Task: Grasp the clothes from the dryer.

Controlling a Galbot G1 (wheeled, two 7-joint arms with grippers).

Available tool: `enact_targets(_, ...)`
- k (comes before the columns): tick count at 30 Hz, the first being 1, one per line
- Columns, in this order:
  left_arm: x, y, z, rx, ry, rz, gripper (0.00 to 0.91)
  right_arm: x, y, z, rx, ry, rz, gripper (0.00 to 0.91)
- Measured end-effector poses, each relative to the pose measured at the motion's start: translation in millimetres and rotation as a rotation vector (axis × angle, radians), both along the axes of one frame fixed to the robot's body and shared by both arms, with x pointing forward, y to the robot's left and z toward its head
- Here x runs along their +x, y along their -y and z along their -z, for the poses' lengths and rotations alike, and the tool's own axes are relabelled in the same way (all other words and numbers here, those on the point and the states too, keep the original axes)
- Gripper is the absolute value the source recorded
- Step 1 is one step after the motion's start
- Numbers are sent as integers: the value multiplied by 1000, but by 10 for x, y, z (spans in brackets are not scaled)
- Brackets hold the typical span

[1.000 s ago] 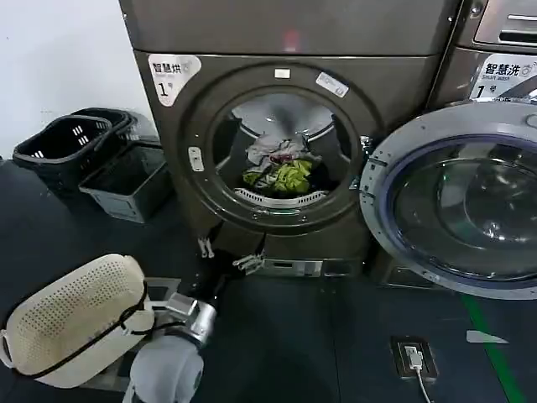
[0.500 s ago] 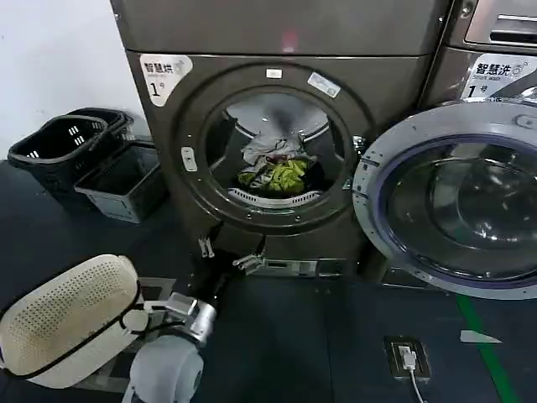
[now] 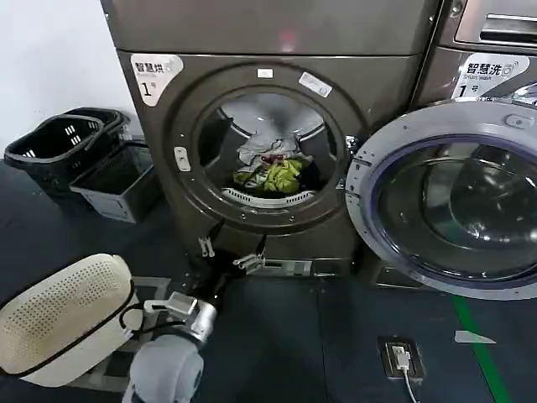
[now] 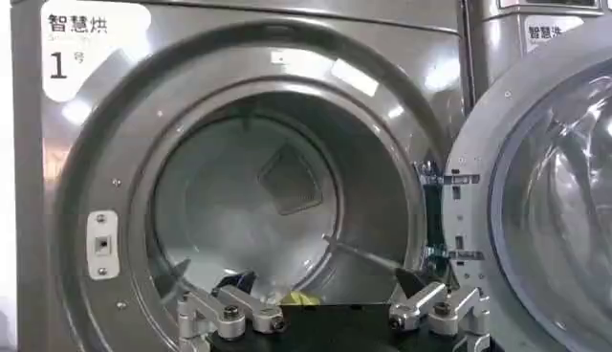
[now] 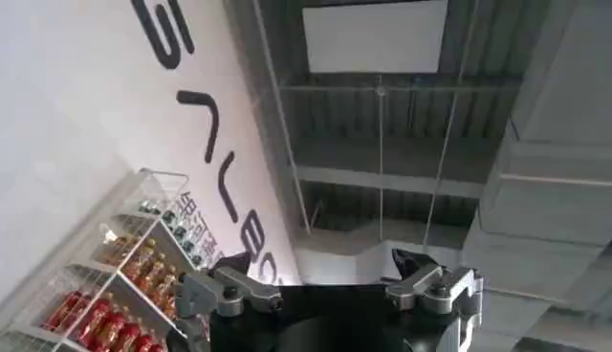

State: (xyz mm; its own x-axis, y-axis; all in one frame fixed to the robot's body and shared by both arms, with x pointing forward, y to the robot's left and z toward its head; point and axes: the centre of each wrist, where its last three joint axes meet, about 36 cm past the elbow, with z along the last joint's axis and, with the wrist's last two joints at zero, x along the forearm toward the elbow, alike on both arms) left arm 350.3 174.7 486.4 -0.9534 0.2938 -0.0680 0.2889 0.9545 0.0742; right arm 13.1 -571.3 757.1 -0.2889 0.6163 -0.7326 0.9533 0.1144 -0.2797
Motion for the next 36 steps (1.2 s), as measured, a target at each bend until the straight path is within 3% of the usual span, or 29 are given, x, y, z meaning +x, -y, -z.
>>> enact_targets(36,24,-19,-3,12,1,-10,907,21,31,21,4,5,23,907)
